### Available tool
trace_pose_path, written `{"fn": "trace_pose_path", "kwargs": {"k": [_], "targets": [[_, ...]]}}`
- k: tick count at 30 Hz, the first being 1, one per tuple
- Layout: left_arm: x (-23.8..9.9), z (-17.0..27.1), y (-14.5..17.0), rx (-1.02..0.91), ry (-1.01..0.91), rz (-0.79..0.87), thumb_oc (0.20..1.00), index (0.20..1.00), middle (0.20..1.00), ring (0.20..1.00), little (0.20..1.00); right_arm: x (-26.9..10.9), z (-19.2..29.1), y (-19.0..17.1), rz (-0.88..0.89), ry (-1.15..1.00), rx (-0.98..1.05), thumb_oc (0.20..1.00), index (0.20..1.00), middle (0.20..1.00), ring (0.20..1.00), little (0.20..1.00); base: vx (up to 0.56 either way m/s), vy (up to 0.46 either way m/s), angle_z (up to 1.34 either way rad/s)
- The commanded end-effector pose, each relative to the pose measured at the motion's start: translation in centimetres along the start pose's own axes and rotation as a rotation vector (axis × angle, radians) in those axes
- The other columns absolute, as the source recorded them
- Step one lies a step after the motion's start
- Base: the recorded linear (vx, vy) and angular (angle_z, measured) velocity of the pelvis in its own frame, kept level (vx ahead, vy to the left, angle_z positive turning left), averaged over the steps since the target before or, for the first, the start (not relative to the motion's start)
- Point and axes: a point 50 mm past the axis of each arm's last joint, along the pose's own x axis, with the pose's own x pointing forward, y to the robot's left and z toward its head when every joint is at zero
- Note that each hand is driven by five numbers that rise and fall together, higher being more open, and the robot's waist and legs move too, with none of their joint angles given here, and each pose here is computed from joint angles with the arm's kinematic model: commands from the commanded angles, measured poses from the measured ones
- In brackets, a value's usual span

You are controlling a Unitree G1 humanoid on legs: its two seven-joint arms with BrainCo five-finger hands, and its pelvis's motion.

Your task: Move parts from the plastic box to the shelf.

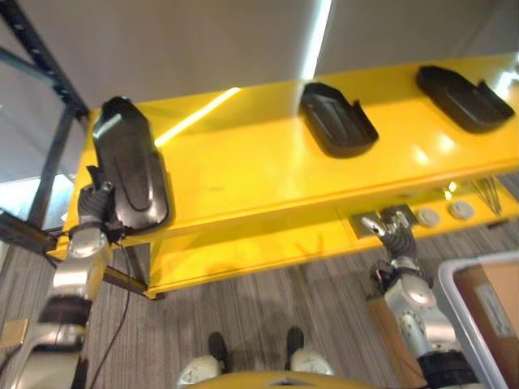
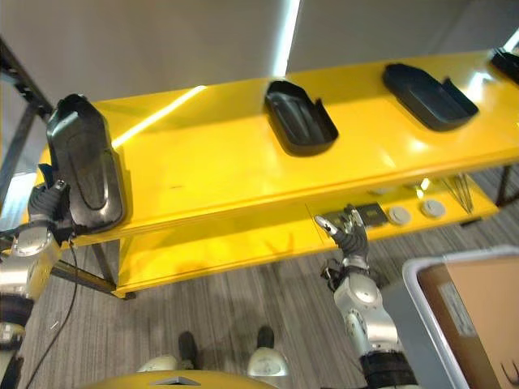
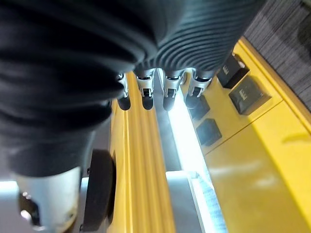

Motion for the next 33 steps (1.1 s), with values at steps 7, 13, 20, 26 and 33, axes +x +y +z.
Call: {"fn": "trace_pose_path", "kwargs": {"k": [7, 13, 20, 26, 33], "targets": [[2.2, 2.6, 0.8, 0.06, 0.02, 0.112, 0.2, 0.2, 0.2, 0.2, 0.2, -0.3, 0.9, -0.8, 0.046, -0.049, -0.015, 1.0, 1.0, 1.0, 1.0, 1.0, 0.07, 0.009, -0.13], [2.4, 1.3, -0.2, 0.074, 0.142, 0.133, 0.2, 0.2, 0.2, 0.2, 0.2, -0.3, 0.3, -0.5, 0.062, -0.044, -0.017, 1.0, 1.0, 1.0, 1.0, 1.0, 0.05, -0.02, -0.1], [2.0, -0.8, -0.3, 0.147, 0.236, 0.145, 0.2, 0.2, 0.2, 0.2, 0.2, 0.1, 0.5, -0.2, 0.073, -0.045, -0.006, 1.0, 1.0, 1.0, 1.0, 1.0, 0.0, -0.008, -0.01], [2.0, -1.3, 0.0, 0.172, 0.238, 0.171, 0.2, 0.2, 0.2, 0.2, 0.2, 0.1, 0.5, 0.1, 0.074, -0.039, -0.015, 1.0, 1.0, 1.0, 1.0, 1.0, 0.01, -0.006, 0.0], [2.1, -0.7, -0.4, 0.193, 0.196, 0.157, 1.0, 1.0, 1.0, 1.0, 1.0, 0.4, 0.6, 0.0, 0.078, -0.039, -0.022, 1.0, 1.0, 1.0, 1.0, 1.0, 0.0, -0.003, -0.05]]}}
